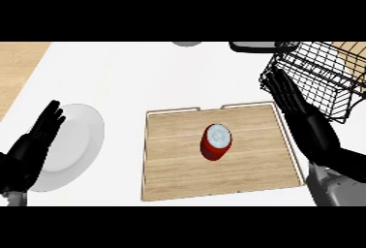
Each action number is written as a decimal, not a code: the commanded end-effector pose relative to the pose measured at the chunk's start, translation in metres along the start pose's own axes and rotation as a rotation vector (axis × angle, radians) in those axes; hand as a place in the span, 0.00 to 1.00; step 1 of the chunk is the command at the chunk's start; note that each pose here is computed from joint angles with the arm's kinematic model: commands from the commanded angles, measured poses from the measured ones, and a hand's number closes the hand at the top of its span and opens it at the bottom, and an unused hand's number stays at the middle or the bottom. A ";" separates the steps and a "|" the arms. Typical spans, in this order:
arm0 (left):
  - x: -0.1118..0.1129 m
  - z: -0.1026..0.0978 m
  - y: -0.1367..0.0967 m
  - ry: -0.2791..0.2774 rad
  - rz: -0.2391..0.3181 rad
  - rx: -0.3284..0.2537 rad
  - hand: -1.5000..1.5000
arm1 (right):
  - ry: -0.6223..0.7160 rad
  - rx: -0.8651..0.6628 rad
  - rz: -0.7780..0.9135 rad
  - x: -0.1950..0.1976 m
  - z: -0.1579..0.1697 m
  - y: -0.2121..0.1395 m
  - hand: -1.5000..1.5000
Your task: Pick the can from the tray and place it in the tiered basket
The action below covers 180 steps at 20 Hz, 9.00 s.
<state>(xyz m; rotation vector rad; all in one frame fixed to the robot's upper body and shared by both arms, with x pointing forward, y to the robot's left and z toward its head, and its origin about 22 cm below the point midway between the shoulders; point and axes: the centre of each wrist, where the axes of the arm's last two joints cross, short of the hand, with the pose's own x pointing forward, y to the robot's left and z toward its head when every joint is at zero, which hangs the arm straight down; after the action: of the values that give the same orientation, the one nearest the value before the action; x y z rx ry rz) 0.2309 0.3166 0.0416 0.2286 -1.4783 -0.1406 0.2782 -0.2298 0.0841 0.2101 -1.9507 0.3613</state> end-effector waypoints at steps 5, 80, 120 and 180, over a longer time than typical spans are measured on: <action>0.007 -0.025 -0.003 -0.106 -0.180 0.119 0.50 | 0.206 -0.156 -0.248 -0.024 -0.010 0.026 1.00; 0.006 -0.042 -0.011 -0.079 -0.171 0.085 0.50 | 1.235 0.129 0.714 0.018 -0.062 0.115 0.00; 0.017 -0.054 -0.046 -0.133 -0.185 0.010 0.50 | 1.201 -0.234 0.816 -0.036 -0.150 0.113 1.00; 0.004 -0.046 -0.027 -0.073 -0.170 0.054 0.50 | 0.962 -0.783 1.359 0.030 -0.187 -0.138 1.00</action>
<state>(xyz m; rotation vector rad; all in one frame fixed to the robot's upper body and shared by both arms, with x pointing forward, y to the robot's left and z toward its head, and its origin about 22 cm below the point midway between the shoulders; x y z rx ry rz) 0.2780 0.2973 0.0360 0.4143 -1.5433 -0.2434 0.4745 -0.2836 0.2188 -1.6272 -0.8456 0.3987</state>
